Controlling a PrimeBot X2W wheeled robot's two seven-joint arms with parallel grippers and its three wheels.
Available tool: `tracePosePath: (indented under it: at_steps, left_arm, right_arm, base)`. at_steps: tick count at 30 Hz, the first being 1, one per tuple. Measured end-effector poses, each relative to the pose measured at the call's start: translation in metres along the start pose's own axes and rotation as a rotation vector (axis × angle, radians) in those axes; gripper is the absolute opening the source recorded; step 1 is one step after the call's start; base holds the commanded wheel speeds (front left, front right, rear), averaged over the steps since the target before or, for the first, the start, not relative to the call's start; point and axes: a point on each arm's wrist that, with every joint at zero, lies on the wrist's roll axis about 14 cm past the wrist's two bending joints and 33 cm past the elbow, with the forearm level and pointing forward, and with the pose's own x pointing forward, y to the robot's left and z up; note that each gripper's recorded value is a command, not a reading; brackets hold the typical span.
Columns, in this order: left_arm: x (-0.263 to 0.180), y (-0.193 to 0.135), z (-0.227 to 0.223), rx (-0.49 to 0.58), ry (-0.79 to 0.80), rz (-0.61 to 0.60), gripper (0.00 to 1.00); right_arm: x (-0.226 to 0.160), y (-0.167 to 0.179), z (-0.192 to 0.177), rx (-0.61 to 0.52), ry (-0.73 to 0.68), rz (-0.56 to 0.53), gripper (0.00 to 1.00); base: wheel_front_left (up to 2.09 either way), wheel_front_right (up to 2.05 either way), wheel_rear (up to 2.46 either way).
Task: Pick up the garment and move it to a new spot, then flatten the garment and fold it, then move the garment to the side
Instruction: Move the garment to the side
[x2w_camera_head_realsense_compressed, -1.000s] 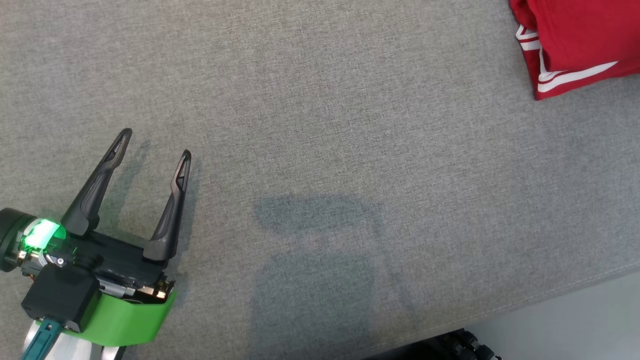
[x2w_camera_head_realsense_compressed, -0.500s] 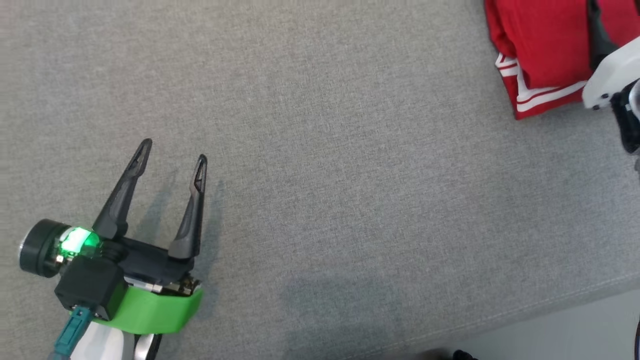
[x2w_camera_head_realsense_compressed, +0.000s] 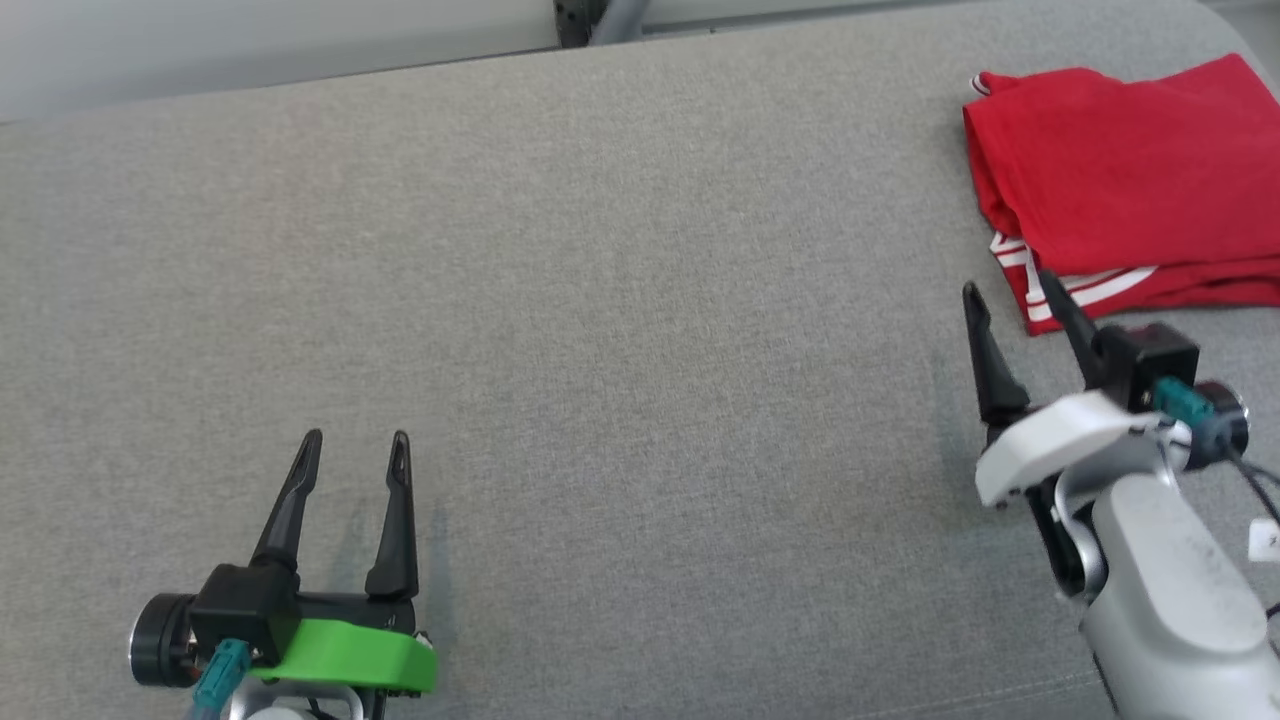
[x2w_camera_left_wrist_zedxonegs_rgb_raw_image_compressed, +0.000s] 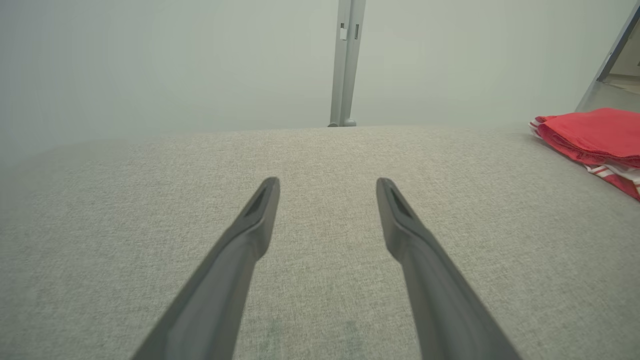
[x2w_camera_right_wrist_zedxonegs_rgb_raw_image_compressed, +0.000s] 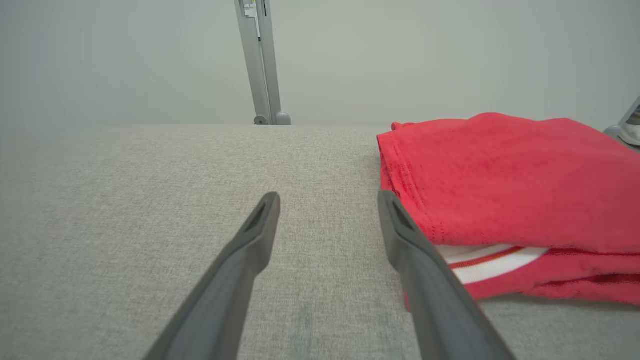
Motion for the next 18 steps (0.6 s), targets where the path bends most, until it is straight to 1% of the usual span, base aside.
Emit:
tracePosePath:
  at_steps: [5, 8, 14, 18]
  left_arm:
    - [-0.028, 0.017, 0.017, 0.001, -0.035, 0.104, 1.0]
    - [-0.043, 0.019, 0.031, 0.01, -0.074, 0.13, 1.0]
    - [-0.073, 0.032, 0.059, 0.036, -0.156, 0.193, 1.0]
    - [-0.09, 0.031, 0.058, 0.071, -0.154, 0.199, 1.0]
  right_arm:
    - [-0.037, 0.038, 0.008, 0.035, -0.06, 0.033, 1.0]
    - [-0.054, 0.047, 0.031, 0.035, -0.144, 0.036, 1.0]
    - [-0.081, 0.078, 0.084, 0.024, -0.322, 0.094, 1.0]
    - [-0.102, 0.083, 0.088, 0.018, -0.343, 0.097, 1.0]
  base:
    - [0.0, 0.0, 0.0]
    - [0.0, 0.0, 0.0]
    - [0.0, 0.0, 0.0]
    - [0.0, 0.0, 0.0]
